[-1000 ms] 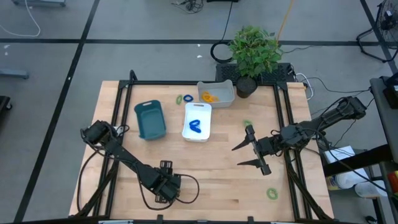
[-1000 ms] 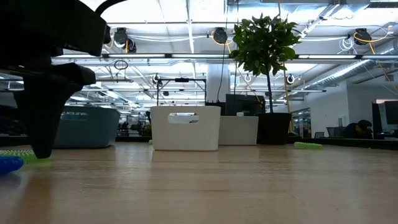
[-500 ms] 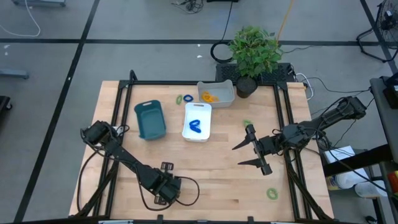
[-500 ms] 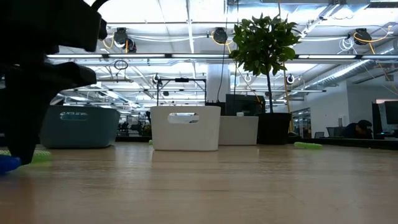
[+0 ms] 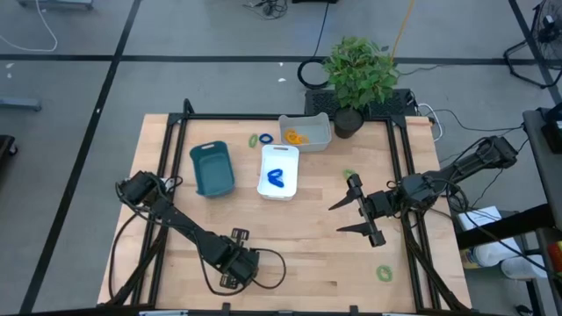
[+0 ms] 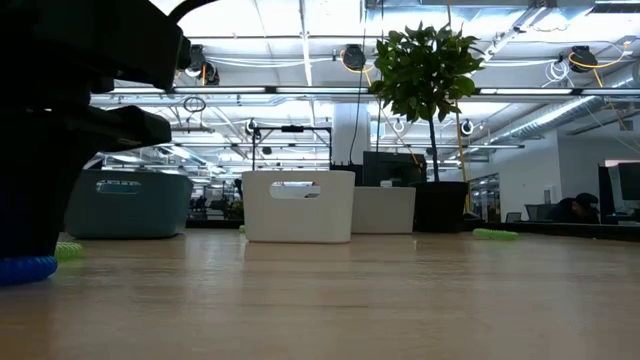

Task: Sort spring keychains
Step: Put the blue spring keychain into the white bin

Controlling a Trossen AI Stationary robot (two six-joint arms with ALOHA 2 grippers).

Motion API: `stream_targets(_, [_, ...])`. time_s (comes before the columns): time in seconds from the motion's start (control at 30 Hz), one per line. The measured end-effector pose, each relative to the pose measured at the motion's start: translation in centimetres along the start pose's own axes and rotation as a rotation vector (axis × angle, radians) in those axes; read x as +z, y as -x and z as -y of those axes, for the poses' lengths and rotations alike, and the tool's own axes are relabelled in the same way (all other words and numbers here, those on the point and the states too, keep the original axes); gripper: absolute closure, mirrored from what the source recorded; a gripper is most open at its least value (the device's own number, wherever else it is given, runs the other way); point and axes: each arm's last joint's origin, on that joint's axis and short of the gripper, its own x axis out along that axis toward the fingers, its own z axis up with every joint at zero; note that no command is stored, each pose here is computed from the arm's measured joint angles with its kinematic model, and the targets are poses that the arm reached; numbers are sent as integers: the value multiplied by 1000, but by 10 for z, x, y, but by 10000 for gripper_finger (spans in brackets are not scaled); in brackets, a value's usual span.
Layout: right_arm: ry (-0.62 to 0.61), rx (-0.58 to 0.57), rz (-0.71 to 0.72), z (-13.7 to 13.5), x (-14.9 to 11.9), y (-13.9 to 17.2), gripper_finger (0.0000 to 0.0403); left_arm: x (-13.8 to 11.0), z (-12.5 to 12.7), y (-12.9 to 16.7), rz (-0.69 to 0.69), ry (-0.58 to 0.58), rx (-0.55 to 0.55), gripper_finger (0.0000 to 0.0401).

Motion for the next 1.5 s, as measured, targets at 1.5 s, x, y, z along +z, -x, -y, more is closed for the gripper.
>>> stream_targets(1.5, [20, -2, 43, 0, 4, 0, 215, -62, -69, 150, 8, 45, 74, 396])
